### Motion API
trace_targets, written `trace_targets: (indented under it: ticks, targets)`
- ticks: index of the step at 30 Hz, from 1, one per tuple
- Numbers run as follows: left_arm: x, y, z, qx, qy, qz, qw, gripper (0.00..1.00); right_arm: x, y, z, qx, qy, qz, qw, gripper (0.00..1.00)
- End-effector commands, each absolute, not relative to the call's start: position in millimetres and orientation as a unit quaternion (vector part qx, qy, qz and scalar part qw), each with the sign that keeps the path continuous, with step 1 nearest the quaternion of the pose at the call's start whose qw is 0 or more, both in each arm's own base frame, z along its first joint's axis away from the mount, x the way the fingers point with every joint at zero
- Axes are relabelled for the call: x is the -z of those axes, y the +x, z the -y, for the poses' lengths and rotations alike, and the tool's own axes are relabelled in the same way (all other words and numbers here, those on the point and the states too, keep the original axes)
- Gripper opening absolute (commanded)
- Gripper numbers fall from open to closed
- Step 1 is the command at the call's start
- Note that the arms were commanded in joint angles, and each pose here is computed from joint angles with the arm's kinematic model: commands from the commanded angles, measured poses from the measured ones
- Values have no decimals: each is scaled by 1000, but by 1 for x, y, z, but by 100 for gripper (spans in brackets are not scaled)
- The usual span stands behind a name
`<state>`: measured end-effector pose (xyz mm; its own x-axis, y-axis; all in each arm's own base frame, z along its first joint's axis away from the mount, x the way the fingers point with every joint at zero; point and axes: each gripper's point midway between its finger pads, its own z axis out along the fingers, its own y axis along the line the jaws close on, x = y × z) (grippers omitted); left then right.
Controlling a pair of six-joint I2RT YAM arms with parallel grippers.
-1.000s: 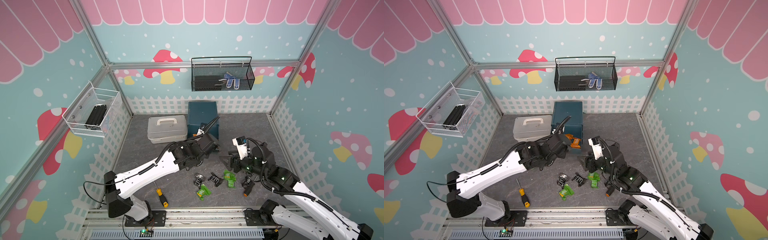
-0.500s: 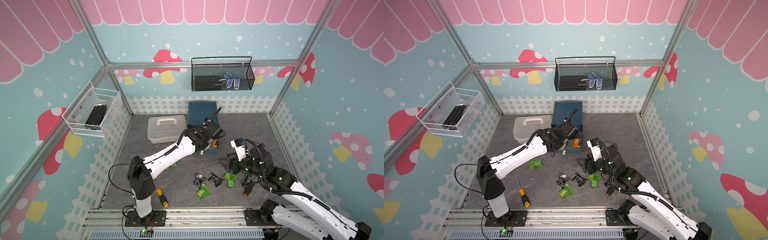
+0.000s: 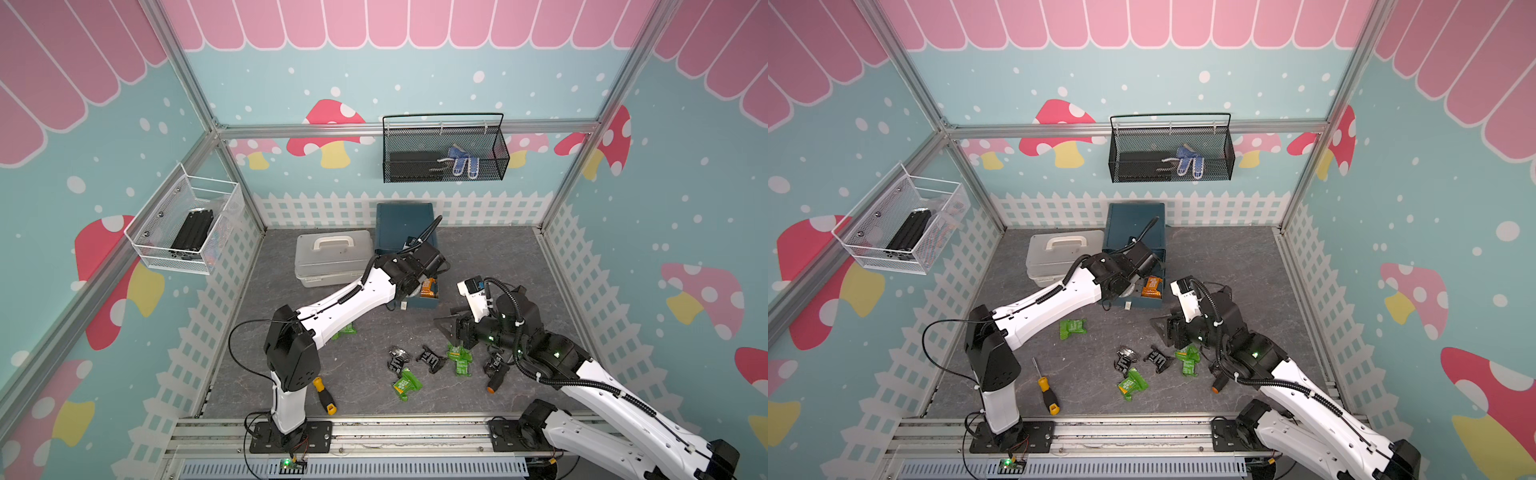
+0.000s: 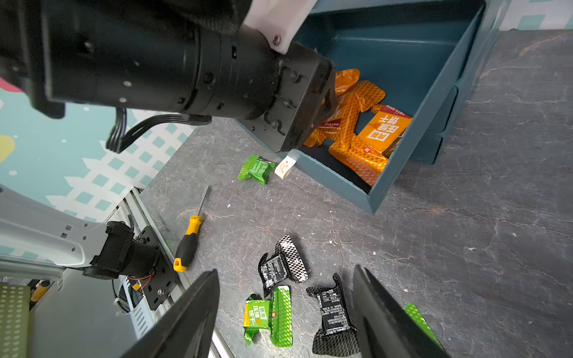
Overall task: Place the cookies into the drawer by color
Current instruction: Place the cookie in the drawer, then close the drawer in the storage box.
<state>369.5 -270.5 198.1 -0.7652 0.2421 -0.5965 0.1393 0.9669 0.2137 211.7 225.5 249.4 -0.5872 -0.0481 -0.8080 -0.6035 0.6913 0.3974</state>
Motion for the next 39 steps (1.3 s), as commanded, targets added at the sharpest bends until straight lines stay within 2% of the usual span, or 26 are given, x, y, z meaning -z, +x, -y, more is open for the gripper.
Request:
trace_targets:
  ticks: [1,4,7,14,23,29,32,34,39]
  targets:
    - [-203,373,266,-89,104,-935,328,52,-249,214,-226,-339,-196,-823,411,71]
    - [-205,374,267,-87,110,-934,329,57,-248,214,-226,-337,-196,-825,409,71]
    - [-210,375,267,-85,106,-932,335,67,-248,215,-227,-338,-197,-825,408,72]
    - [-221,373,267,-78,105,-930,344,76,-245,215,-230,-340,-201,-827,400,72]
    - [-298,366,258,-11,82,-909,409,76,-243,211,-249,-373,-229,-815,379,69]
    - [-323,371,236,14,62,-903,424,75,-239,216,-261,-382,-235,-815,367,67]
    - [-332,387,216,1,35,-895,444,76,-238,218,-270,-393,-240,-811,360,66]
    - [-331,402,210,26,22,-895,446,75,-238,218,-279,-406,-245,-806,354,63]
    - [-323,439,213,87,18,-882,462,68,-230,232,-281,-381,-231,-817,365,60]
